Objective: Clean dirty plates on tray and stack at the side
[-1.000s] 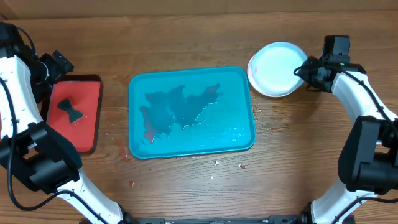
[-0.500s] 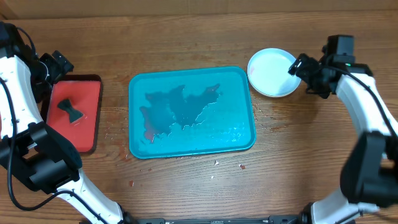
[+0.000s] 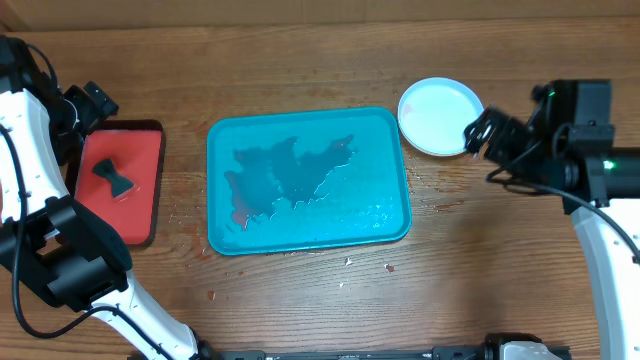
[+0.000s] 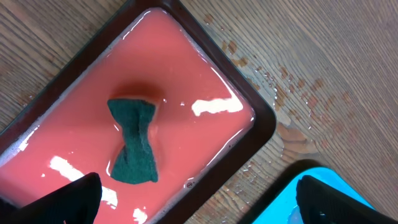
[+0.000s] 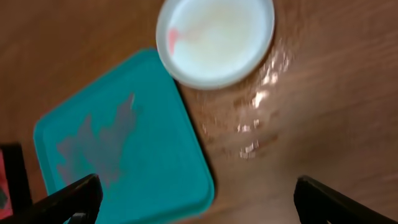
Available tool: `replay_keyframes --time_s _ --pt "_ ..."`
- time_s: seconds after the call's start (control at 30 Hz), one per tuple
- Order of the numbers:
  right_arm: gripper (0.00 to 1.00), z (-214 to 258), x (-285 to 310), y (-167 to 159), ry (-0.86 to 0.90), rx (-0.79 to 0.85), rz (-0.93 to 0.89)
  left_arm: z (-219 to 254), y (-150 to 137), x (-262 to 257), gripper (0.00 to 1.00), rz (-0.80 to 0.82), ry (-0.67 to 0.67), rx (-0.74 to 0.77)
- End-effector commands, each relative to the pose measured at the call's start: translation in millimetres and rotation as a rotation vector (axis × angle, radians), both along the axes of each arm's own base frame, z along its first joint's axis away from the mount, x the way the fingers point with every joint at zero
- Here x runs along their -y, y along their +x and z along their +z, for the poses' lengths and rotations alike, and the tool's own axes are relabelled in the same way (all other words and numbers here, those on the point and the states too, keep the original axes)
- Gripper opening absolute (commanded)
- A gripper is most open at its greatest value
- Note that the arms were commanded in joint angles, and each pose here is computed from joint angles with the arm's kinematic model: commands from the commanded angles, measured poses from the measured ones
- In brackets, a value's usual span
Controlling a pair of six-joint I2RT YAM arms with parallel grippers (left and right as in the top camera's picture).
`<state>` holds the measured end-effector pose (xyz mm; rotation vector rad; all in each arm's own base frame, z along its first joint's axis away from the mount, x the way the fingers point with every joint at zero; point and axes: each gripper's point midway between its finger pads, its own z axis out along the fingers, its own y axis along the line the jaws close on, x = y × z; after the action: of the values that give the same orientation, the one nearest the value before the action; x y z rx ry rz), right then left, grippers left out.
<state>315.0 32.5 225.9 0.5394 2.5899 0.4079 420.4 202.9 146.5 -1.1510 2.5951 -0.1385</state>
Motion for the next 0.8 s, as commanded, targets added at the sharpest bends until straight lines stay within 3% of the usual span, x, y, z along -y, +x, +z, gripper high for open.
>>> replay_keyframes --time_s 0.0,0.77 --pt "1.00 -4 -8 -15 0.008 -0.048 0.029 5 1 0 1.00 -0.011 0.004 0.014" --pt "1.00 -18 -7 -35 0.005 -0.160 0.025 5 1 -1 1.00 -0.011 0.005 0.014"
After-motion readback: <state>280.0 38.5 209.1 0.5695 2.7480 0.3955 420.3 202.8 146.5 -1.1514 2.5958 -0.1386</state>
